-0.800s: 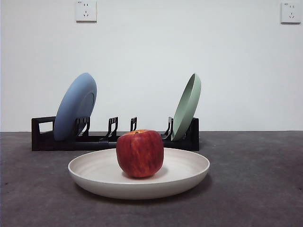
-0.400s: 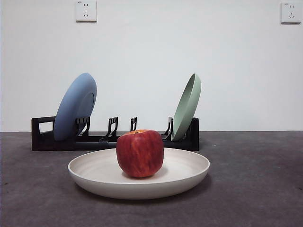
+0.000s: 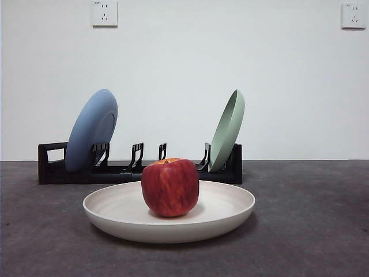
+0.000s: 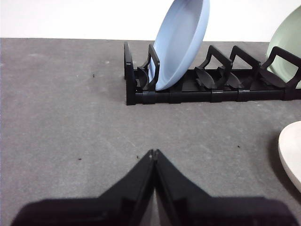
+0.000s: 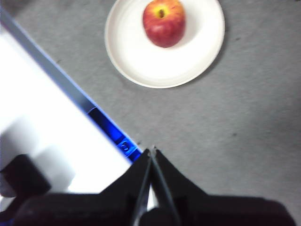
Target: Take the yellow plate from the plate rack,put the plate on the table,take the apple from the table,put the apple in the plate
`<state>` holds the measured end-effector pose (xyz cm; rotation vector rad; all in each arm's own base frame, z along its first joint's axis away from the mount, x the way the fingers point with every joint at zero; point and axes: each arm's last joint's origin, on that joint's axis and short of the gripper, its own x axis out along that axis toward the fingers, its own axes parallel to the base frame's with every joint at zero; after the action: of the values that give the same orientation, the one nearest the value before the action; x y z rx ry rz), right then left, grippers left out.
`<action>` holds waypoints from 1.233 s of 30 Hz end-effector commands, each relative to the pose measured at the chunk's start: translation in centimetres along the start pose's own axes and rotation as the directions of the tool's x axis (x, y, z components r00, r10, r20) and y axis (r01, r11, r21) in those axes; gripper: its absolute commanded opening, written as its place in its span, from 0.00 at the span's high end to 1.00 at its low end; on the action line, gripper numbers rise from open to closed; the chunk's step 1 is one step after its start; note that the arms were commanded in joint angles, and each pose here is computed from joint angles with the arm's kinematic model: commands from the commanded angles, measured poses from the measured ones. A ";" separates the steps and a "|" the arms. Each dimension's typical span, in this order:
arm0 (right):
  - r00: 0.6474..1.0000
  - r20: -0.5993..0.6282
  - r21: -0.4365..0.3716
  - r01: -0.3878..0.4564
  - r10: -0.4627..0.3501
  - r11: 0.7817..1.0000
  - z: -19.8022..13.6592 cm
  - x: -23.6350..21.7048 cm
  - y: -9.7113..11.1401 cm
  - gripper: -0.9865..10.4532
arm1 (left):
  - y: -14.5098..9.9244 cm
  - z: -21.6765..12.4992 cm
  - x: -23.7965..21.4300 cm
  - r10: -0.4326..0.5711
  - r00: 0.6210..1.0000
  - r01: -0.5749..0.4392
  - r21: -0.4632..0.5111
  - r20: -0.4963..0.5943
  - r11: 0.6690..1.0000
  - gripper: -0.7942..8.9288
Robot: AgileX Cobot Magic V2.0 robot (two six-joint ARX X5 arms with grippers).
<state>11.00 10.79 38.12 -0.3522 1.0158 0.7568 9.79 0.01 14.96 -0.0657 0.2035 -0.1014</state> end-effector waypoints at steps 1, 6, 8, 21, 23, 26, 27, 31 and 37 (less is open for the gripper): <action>0.994 0.085 -0.018 0.063 -0.062 0.998 -0.3 -1.1 -0.8 0.91 | 0.0 -0.3 0.1 -0.001 1.000 0.001 -0.006 -0.005 1.000 0.92; 0.899 0.432 0.047 0.063 -0.077 0.997 -0.1 -4.5 -2.3 0.91 | 0.1 -0.3 0.1 -0.001 1.000 0.001 -0.007 -0.008 1.000 0.92; 0.829 0.551 0.053 0.076 -0.093 0.996 -0.5 -6.1 -2.9 0.91 | 0.1 -0.3 0.1 -0.001 1.000 0.001 -0.007 -0.008 1.000 0.92; 0.465 0.786 0.205 0.426 -0.407 0.881 -6.9 -7.9 -3.1 0.91 | 0.1 -0.3 0.1 -0.001 1.000 0.001 -0.007 -0.008 1.000 0.92; 0.442 0.792 0.221 0.436 -0.422 0.872 -8.2 -5.9 -3.4 0.91 | 0.1 -0.3 0.1 -0.001 1.000 0.001 -0.007 -0.007 1.000 0.92; 0.431 0.795 0.236 0.429 -0.428 0.872 -9.9 -2.4 -4.0 0.91 | 0.1 -0.3 0.1 -0.001 1.000 0.001 -0.007 -0.008 1.000 0.92; 0.432 0.794 0.243 0.420 -0.428 0.875 -10.4 -1.3 -4.2 0.91 | 0.1 -0.3 0.1 -0.001 1.000 0.001 -0.007 -0.008 1.000 0.92; 0.435 0.778 0.299 0.380 -0.454 0.875 -12.6 3.5 -5.1 0.91 | 0.1 -0.3 0.1 -0.001 1.000 0.001 -0.007 -0.008 1.000 0.92; 0.415 0.763 0.390 0.314 -0.495 0.866 -15.1 8.9 -6.2 0.91 | 0.1 -0.3 0.1 -0.001 1.000 0.001 -0.007 -0.008 1.000 0.92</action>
<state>8.46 1.13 23.04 -0.0604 0.0142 0.2821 9.81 0.01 14.94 -0.0660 0.2066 -0.1014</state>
